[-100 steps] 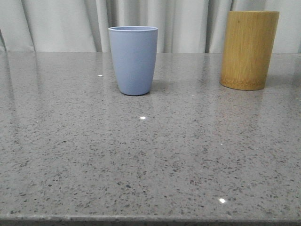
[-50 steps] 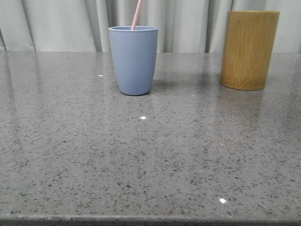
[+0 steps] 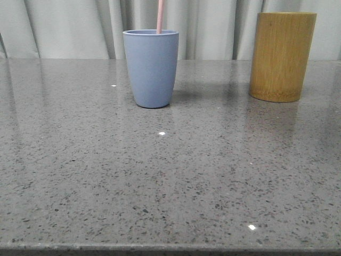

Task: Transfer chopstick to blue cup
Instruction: 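Move the pink stick over the blue cup and lower it in, then open the right gripper and withdraw it from the blue cup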

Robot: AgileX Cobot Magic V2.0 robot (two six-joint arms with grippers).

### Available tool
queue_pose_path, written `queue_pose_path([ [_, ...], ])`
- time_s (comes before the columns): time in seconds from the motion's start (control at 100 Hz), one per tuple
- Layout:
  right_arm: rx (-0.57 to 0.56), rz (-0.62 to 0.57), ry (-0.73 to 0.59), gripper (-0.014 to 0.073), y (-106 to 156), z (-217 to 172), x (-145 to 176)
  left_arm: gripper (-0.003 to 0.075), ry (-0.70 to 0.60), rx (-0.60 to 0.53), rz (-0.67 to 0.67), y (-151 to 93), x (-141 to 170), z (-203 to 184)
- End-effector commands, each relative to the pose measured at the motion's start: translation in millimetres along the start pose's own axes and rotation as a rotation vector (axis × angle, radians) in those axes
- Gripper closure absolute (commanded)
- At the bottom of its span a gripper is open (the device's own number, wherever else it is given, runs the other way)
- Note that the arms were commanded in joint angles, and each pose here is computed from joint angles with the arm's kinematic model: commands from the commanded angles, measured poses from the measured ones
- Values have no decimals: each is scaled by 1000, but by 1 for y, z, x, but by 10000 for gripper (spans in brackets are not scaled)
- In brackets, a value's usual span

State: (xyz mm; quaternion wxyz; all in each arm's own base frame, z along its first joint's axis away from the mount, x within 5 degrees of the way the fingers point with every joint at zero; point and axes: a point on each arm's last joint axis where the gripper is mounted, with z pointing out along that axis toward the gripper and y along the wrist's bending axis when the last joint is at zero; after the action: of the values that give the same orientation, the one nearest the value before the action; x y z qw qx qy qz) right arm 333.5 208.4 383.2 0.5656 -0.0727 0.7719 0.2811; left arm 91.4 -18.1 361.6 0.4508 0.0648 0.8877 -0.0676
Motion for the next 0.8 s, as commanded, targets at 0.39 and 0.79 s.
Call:
queue_pose_path([
  [0.39, 67, -98, -159, 151, -4, -86, -72, 194, -85, 0, -16, 0, -11, -5],
  [0.79, 436, -175, 15, 151, -38, -189, -86, 194, -85, 0, -16, 0, -11, -5],
])
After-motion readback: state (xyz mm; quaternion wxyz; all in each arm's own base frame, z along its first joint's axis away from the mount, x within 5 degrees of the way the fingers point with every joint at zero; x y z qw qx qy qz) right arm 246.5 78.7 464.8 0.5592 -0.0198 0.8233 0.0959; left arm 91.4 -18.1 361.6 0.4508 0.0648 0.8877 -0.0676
